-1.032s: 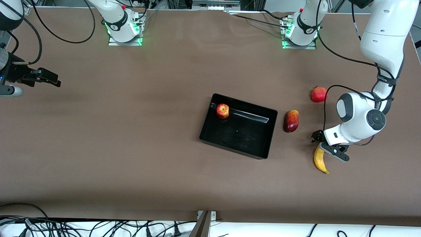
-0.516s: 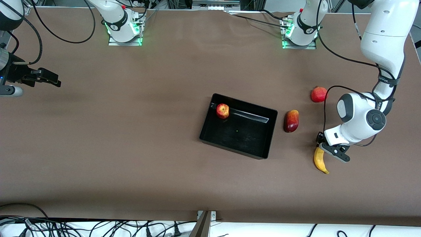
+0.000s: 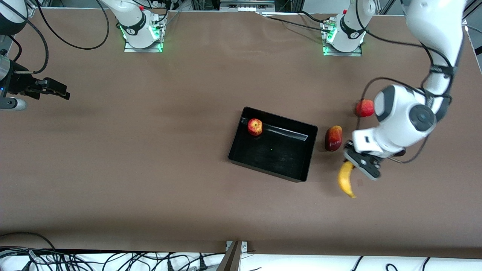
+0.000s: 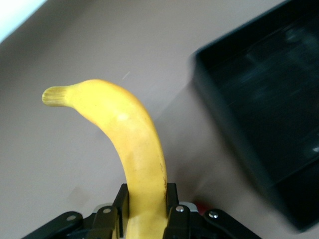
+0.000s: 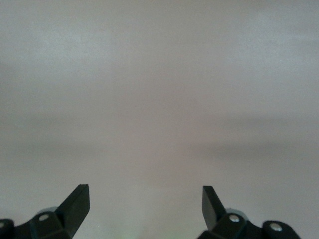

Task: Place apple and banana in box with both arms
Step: 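Carry the banana over the box and lower it inside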

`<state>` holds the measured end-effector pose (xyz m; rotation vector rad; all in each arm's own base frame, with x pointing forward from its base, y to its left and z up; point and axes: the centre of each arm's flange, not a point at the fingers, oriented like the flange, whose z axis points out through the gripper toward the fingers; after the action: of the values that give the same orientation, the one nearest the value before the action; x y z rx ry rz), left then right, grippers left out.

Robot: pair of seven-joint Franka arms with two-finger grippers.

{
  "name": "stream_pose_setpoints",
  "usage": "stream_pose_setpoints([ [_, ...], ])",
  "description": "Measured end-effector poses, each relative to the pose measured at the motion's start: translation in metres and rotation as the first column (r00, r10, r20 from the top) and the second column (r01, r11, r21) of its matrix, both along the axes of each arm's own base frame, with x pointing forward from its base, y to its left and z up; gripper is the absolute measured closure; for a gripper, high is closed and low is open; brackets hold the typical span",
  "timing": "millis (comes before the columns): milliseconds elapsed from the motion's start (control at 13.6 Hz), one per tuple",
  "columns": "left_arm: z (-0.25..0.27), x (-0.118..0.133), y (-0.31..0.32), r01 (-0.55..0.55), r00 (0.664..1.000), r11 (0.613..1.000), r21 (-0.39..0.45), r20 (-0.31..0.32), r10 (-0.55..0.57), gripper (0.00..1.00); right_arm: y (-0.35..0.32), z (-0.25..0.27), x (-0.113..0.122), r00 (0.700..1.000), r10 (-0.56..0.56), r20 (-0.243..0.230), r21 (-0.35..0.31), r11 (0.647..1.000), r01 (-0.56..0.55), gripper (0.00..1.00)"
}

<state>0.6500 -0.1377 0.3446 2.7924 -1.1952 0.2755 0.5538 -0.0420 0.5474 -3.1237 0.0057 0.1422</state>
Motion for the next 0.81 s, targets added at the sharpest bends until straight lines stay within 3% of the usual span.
stream_pose_setpoints([
  [369,-0.007,-0.051,-0.138,0.209,0.978,0.978,-0.014,-0.024,-0.209,0.67,0.000,0.000,0.000,1.000,0.000,-0.001,0.000,1.000,0.000,0.00],
  [516,-0.029,-0.064,-0.160,0.246,0.967,0.969,-0.012,-0.058,-0.247,0.67,0.000,0.000,0.000,1.000,-0.001,-0.001,0.000,1.000,0.001,0.00],
  [811,-0.071,-0.064,-0.160,0.241,0.966,0.970,-0.013,-0.098,-0.241,0.67,0.000,0.000,0.000,1.000,-0.001,-0.001,0.000,1.000,0.001,0.00],
])
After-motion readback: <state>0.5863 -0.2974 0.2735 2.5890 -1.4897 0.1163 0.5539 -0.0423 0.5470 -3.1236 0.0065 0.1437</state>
